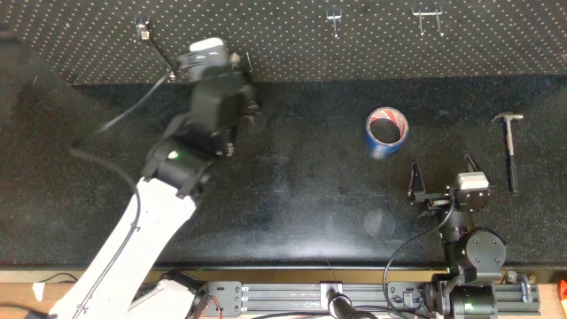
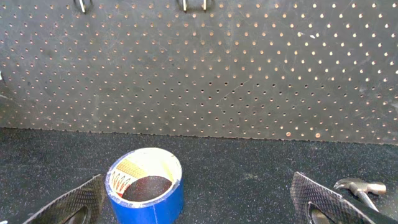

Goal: Place Tools Onto Pegboard

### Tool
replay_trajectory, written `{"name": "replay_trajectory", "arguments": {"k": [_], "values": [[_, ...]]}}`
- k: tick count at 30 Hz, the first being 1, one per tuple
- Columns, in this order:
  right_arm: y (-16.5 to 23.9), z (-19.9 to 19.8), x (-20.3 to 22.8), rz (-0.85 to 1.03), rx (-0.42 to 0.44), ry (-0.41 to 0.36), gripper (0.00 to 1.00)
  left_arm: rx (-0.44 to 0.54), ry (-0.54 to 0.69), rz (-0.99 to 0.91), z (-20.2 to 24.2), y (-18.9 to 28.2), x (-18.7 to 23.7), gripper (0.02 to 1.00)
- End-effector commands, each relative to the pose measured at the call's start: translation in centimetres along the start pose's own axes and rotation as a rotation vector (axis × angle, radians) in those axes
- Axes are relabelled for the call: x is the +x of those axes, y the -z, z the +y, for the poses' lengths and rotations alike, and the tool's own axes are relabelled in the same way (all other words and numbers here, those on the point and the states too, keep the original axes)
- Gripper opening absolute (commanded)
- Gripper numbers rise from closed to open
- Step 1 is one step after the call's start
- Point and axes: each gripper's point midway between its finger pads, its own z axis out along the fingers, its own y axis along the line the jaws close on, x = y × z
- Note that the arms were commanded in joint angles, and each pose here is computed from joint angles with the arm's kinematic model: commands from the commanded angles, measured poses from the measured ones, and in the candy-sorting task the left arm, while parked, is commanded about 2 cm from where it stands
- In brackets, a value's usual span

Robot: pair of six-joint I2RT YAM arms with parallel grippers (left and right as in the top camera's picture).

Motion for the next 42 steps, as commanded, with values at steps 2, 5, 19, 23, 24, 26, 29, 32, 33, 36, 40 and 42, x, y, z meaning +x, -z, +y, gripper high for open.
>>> {"name": "replay_trajectory", "arguments": {"k": [2, 5, 19, 23, 24, 26, 29, 32, 33, 36, 40, 42], "values": [[0.0, 0.2, 0.0, -0.001, -0.011, 0.007, 0.976, -0.097, -0.139, -0.263, 2.7, -2.5, -2.7, 0.025], [0.0, 0.2, 0.1, -0.001, -0.011, 0.007, 0.976, -0.096, -0.108, -0.318, 2.6, -2.9, -3.9, 0.027], [0.0, 0.2, 0.1, -0.001, -0.011, 0.007, 0.974, -0.021, -0.043, -0.442, 0.3, -6.9, -5.0, 0.027], [0.0, 0.2, 0.1, -0.001, -0.011, 0.007, 0.976, -0.013, -0.029, -0.465, 0.6, -8.0, -5.2, 0.027], [0.0, 0.2, 0.1, -0.001, -0.011, 0.007, 0.976, -0.014, -0.031, -0.459, 0.7, -8.4, -5.0, 0.025], [0.0, 0.2, 0.1, -0.001, -0.011, 0.007, 0.976, -0.019, -0.038, -0.441, 1.1, -9.2, -4.5, 0.027], [0.0, 0.2, 0.0, -0.001, -0.011, 0.007, 0.976, 0.0, -0.052, -0.414, 0.7, -10.0, -3.6, 0.027], [0.0, 0.1, 0.1, -0.001, -0.01, 0.007, 0.976, 0.02, -0.059, -0.402, 0.4, -10.2, -3.2, 0.029], [0.0, 0.2, 0.0, -0.001, -0.011, 0.007, 0.976, 0.025, -0.062, -0.397, 0.2, -10.3, -3.1, 0.029], [0.0, 0.2, 0.1, -0.001, -0.011, 0.007, 0.976, 0.04, -0.073, -0.373, 0.0, -10.9, -2.3, 0.029], [0.0, 0.1, 0.0, -0.001, -0.01, 0.007, 0.976, 0.05, -0.079, -0.361, -0.2, -11.0, -2.1, 0.029], [0.0, 0.2, 0.1, -0.001, -0.011, 0.007, 0.976, 0.036, -0.093, -0.326, 0.2, -11.4, -1.2, 0.029]]}}
